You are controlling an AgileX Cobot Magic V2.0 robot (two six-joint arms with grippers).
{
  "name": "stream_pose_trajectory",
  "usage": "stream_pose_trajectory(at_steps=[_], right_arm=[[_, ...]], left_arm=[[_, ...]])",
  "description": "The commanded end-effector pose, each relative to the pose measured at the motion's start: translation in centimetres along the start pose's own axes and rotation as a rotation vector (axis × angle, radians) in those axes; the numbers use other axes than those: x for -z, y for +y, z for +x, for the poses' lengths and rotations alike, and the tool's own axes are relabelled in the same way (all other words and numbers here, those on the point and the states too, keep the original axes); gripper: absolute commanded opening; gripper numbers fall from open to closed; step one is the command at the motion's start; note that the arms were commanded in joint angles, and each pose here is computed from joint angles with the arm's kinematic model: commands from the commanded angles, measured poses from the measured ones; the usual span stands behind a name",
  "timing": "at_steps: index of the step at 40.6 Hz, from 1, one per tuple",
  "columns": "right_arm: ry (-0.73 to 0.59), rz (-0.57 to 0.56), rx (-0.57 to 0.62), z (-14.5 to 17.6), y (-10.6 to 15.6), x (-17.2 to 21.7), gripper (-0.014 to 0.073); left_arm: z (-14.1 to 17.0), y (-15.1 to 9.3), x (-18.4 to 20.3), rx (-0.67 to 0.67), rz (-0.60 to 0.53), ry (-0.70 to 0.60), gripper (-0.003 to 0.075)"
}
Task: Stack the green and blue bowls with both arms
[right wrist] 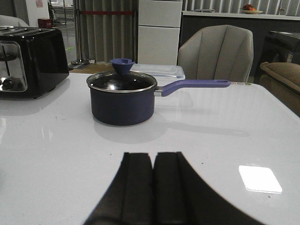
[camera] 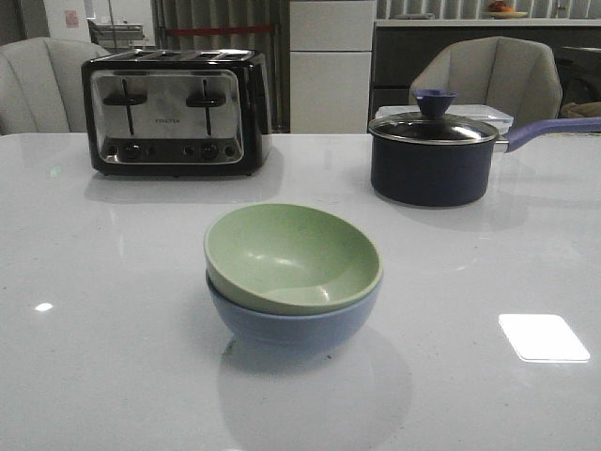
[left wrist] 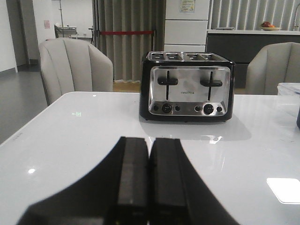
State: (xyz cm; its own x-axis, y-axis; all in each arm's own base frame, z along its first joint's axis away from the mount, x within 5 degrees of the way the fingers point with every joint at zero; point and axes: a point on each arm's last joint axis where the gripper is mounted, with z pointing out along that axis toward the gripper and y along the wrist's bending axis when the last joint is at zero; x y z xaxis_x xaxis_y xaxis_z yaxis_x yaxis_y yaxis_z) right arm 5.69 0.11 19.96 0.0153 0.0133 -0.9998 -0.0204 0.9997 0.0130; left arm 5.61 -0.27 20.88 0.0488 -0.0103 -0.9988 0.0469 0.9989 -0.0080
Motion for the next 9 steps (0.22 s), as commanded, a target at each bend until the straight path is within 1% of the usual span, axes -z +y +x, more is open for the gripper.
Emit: stream_pose_trajectory(at_steps=[1,9], right_arm=[[-0.117,0.002,0.009,-1.06,0.00,0.22,0.0057],[-0.117,0.002,0.009,-1.06,0.00,0.22,0.0057]], left_arm=[[-0.82,0.01,0.19,0.008,0.002,-0.109,0.0093],[-0.82,0.01,0.19,0.008,0.002,-0.109,0.0093]])
